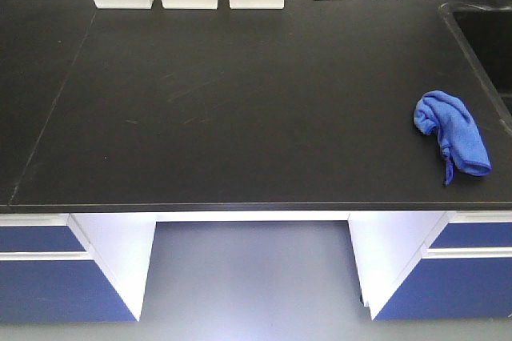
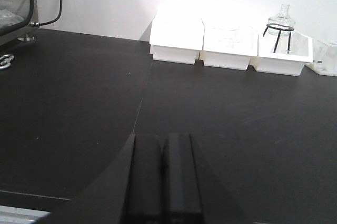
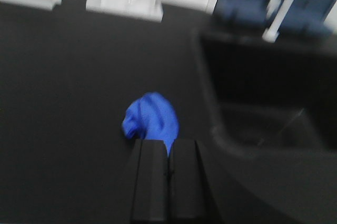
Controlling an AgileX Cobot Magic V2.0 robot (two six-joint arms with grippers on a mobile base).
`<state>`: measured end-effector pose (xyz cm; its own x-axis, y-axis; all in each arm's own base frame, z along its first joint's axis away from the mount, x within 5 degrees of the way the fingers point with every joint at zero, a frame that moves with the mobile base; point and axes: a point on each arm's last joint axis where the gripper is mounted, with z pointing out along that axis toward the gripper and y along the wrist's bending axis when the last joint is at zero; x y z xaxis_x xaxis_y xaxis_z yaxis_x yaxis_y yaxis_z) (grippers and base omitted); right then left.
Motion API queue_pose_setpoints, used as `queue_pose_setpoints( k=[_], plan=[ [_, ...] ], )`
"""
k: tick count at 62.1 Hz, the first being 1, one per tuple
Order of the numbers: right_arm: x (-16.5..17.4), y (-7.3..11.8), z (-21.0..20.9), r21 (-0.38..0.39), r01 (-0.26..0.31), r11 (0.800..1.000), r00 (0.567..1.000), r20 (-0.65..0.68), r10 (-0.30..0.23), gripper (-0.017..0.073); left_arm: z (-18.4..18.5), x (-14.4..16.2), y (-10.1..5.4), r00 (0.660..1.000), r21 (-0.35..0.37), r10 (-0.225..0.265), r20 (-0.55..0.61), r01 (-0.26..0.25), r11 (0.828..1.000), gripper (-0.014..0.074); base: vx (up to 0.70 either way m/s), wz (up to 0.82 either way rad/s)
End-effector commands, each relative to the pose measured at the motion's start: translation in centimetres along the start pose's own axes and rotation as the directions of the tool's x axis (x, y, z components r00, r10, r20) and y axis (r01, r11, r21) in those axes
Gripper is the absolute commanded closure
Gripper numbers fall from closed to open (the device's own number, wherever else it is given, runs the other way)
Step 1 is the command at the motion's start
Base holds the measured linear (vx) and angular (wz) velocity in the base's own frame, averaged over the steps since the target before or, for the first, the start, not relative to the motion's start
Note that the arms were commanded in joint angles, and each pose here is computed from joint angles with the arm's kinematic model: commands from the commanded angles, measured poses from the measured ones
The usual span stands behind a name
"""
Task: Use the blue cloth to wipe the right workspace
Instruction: 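Lower the right gripper onto the blue cloth and close on it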
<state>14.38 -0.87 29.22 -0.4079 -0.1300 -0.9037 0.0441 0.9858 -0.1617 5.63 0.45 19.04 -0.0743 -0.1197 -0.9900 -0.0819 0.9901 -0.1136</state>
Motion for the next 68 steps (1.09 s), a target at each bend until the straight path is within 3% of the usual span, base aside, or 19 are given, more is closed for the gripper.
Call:
queue_pose_setpoints(
  k=[1,10,20,27,34,38,42,62,68],
  plan=[
    [-1.6,0.7,2.8,-0.059,-0.043,0.997,0.996,0.077,0.048,0.0541,0.0,0.2,-0.1,0.998,0.019,-0.009,0.069,0.008,1.0,0.0599,0.0,0.0],
    [-1.7,2.0,7.2,-0.148,-0.034,0.988,0.996,0.08,0.047,0.0494,0.0,0.2,-0.1,0.998,0.019,-0.009,0.069,0.008,1.0,0.0599,0.0,0.0],
    [-0.5,2.5,10.9,-0.148,-0.12,0.982,0.992,-0.058,0.112,0.0374,0.0,0.2,-0.1,0.998,0.019,-0.009,0.069,0.008,1.0,0.0599,0.0,0.0],
    [-0.9,1.7,13.0,-0.117,-0.131,0.984,0.989,-0.078,0.123,0.0253,0.0,0.2,-0.1,0.998,0.019,-0.009,0.069,0.008,1.0,0.0599,0.0,0.0],
    [-2.0,-1.4,15.8,-0.01,-0.242,0.97,0.967,-0.08,0.241,0.0146,0.0,0.2,-0.1,0.998,0.019,-0.009,0.069,0.008,1.0,0.0599,0.0,0.0],
    [-2.3,-2.8,17.1,0.044,-0.308,0.95,0.946,-0.094,0.311,0.0107,0.0,0.2,-0.1,0.998,0.019,-0.009,0.069,0.008,1.0,0.0599,0.0,0.0],
    [-2.2,-3.3,18.3,0.077,-0.341,0.937,0.928,-0.133,0.348,0.0092,0.0,0.2,-0.1,0.998,0.019,-0.009,0.069,0.008,1.0,0.0599,0.0,0.0],
    [-1.5,-3.1,23.2,0.104,-0.226,0.969,0.909,-0.335,0.248,0.0096,0.0,0.2,-0.1,0.998,0.019,-0.009,0.069,0.008,1.0,0.0599,0.0,0.0],
    [-0.5,-2.9,23.9,0.103,-0.221,0.97,0.899,-0.364,0.244,0.0096,0.0,0.2,-0.1,0.998,0.019,-0.009,0.069,0.008,1.0,0.0599,0.0,0.0]
  ],
)
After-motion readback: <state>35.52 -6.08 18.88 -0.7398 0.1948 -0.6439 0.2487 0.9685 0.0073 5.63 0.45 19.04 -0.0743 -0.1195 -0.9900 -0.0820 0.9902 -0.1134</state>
